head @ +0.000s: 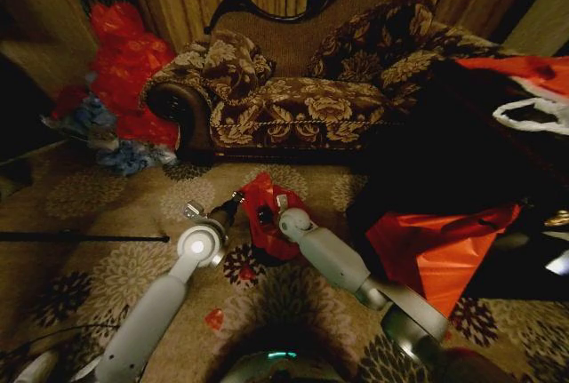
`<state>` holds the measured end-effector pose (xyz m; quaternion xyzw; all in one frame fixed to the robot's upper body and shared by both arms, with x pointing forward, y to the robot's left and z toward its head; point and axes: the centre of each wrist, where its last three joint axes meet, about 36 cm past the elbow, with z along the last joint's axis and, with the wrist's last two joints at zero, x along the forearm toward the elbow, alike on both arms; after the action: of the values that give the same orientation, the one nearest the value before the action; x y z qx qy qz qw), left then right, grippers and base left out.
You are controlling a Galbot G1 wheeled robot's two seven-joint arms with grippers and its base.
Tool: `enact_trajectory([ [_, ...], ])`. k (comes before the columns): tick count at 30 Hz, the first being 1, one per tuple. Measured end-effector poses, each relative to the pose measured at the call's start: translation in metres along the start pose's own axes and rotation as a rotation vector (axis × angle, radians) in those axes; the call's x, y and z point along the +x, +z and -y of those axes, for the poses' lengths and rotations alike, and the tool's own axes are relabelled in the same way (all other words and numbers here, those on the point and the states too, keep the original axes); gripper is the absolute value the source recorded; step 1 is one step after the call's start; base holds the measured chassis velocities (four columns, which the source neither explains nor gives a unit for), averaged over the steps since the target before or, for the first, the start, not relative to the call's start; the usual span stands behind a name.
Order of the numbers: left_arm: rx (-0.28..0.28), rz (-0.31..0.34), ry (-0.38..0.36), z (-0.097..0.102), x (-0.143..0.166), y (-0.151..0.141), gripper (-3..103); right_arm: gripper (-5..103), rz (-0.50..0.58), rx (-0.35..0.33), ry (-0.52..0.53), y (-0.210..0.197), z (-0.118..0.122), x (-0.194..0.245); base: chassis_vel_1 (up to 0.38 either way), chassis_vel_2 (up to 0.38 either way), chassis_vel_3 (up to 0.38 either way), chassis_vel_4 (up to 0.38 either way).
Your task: Place a garbage bag over the trash bin.
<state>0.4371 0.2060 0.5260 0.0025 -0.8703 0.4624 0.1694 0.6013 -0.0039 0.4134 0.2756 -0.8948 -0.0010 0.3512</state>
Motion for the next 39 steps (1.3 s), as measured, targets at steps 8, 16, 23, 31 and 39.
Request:
enact_trajectory([
  [8,0.001,-0.037,-0.059,-0.011,-0.02,0.024,0,0,-0.058,-0.025,0.013,-0.004,-0.009,-0.029,0.0,0.0,0.0,0.0],
  [16,-0.019,-0.069,-0.11,-0.024,-0.037,0.046,0,0,-0.129,-0.072,0.04,0.006,0.005,-0.049,0.0,0.0,0.0,0.0],
  [23,-0.028,-0.074,-0.123,-0.025,-0.037,0.052,0,0,-0.167,-0.1,0.059,0.023,0.018,-0.056,0.0,0.0,0.0,0.0],
  [31,-0.032,-0.056,-0.121,-0.017,-0.034,0.047,0,0,-0.185,-0.114,0.05,0.029,0.018,-0.056,0.0,0.0,0.0,0.0],
  [39,-0.061,-0.04,-0.142,-0.007,-0.02,0.036,0,0,-0.204,-0.13,0.065,0.041,0.027,-0.059,0.0,0.0,0.0,0.0],
])
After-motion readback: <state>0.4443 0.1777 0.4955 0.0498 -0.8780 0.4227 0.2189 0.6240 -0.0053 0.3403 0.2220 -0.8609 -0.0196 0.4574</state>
